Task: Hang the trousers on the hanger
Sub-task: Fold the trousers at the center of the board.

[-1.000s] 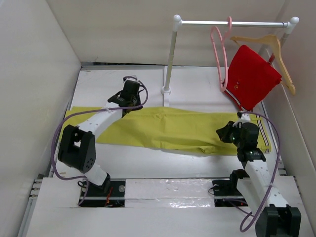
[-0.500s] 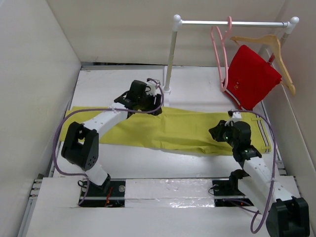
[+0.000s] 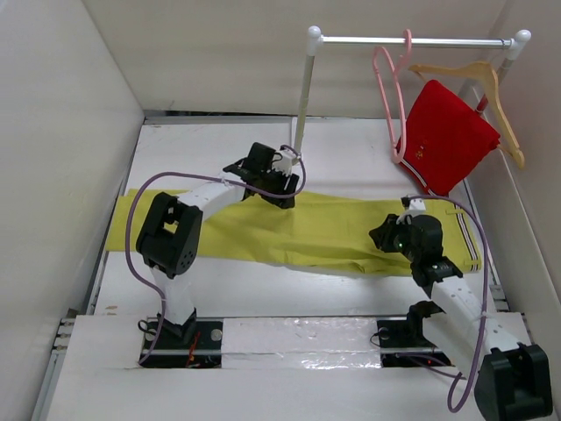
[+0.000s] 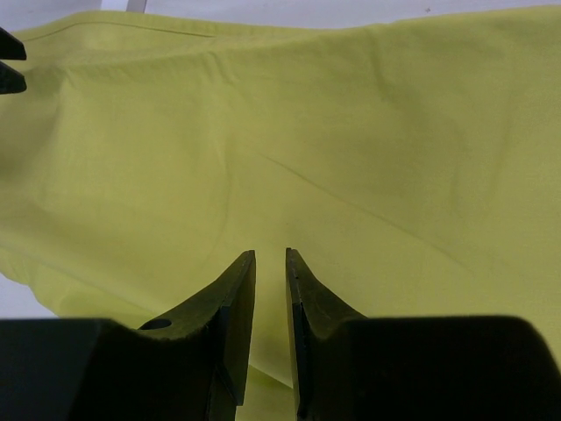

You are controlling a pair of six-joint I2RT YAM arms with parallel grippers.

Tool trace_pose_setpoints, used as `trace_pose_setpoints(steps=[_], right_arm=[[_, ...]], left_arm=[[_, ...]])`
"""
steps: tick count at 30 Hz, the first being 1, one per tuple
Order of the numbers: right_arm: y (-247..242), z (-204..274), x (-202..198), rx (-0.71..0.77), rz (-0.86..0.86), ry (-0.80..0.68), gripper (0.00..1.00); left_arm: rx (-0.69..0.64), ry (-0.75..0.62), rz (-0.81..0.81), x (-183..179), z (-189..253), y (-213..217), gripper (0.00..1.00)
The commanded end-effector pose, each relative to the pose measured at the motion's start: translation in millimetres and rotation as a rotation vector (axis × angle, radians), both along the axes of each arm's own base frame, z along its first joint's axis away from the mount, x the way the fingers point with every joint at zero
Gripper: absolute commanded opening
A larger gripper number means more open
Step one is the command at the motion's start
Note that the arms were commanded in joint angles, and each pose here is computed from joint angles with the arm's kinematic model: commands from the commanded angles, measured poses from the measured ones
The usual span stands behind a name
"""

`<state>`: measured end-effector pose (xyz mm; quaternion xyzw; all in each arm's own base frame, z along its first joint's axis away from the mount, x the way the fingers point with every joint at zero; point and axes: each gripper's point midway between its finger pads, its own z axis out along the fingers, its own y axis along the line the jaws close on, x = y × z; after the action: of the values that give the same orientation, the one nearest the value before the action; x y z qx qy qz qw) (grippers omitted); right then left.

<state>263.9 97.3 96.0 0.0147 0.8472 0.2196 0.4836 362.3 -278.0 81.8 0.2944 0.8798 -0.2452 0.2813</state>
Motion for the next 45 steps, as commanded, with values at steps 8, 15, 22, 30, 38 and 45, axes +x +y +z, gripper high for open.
trace_pose_setpoints(steps=[8,15,22,30,38,45], right_arm=[[0.1,26.2,17.7,-0.008,-0.013,-0.105,0.27],[-1.4,24.5,18.0,-0.012,-0.022,-0.097,0.28],[-1.5,24.0,17.3,-0.012,-0.022,-0.097,0.28],[-0.2,30.1,17.3,-0.005,-0.015,-0.113,0.29],[0.8,38.7,21.2,0.0,-0.014,-0.129,0.29],[5.1,44.6,25.3,0.006,-0.004,-0.137,0.29]], left_arm=[[0.006,-0.015,-0.089,4.7,-0.2,-13.9,0.39],[0.022,-0.01,-0.103,1.4,-2.8,-15.2,0.26],[0.008,-0.023,-0.092,3.0,1.6,-20.7,0.0],[-0.043,-0.118,-0.05,11.9,42.8,-21.9,0.0],[-0.017,-0.179,0.008,30.6,59.5,-18.3,0.0],[0.032,-0.198,0.047,54.4,50.6,-19.7,0.0]])
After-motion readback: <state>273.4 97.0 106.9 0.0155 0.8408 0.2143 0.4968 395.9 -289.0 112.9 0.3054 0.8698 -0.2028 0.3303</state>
